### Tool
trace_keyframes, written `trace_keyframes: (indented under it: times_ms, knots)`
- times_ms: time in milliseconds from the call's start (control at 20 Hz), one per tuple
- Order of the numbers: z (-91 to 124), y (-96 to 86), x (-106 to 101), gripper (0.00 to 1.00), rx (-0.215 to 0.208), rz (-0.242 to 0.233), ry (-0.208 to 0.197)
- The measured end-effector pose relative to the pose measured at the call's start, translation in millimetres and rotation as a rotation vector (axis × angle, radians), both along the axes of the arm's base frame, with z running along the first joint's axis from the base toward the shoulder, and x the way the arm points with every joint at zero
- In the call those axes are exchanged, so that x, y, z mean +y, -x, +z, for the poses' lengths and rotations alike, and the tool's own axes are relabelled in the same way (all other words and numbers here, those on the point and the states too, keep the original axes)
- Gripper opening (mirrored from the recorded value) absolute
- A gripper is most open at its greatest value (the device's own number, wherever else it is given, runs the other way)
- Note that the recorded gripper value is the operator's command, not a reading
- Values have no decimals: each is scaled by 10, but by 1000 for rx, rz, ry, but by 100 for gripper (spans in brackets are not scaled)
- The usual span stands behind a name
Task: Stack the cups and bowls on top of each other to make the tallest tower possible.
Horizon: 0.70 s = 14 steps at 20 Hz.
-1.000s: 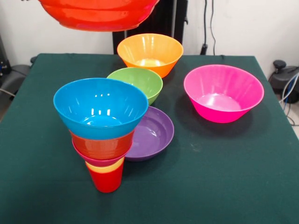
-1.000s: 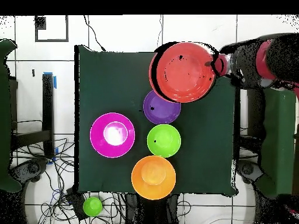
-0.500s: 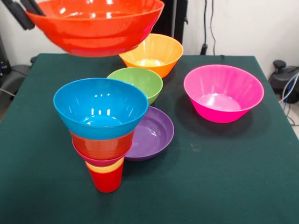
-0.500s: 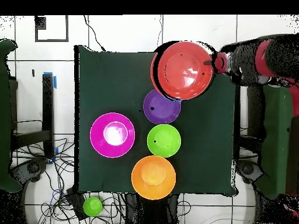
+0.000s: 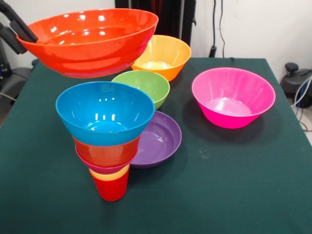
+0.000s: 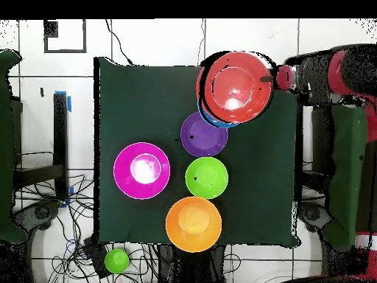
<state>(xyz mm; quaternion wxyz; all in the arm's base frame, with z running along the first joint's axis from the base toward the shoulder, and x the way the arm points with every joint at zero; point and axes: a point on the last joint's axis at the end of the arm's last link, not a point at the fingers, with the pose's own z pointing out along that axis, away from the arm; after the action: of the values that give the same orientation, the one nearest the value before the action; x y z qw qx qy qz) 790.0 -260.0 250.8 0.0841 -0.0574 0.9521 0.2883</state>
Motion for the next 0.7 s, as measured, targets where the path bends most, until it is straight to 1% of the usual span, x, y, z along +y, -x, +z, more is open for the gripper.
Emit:
trace_keyframes:
  times_ms: [300,700]
  knots:
    - [-39,19,-102,0,28,7,-32]
    - [-33,29,-104,0,34,11,-39]
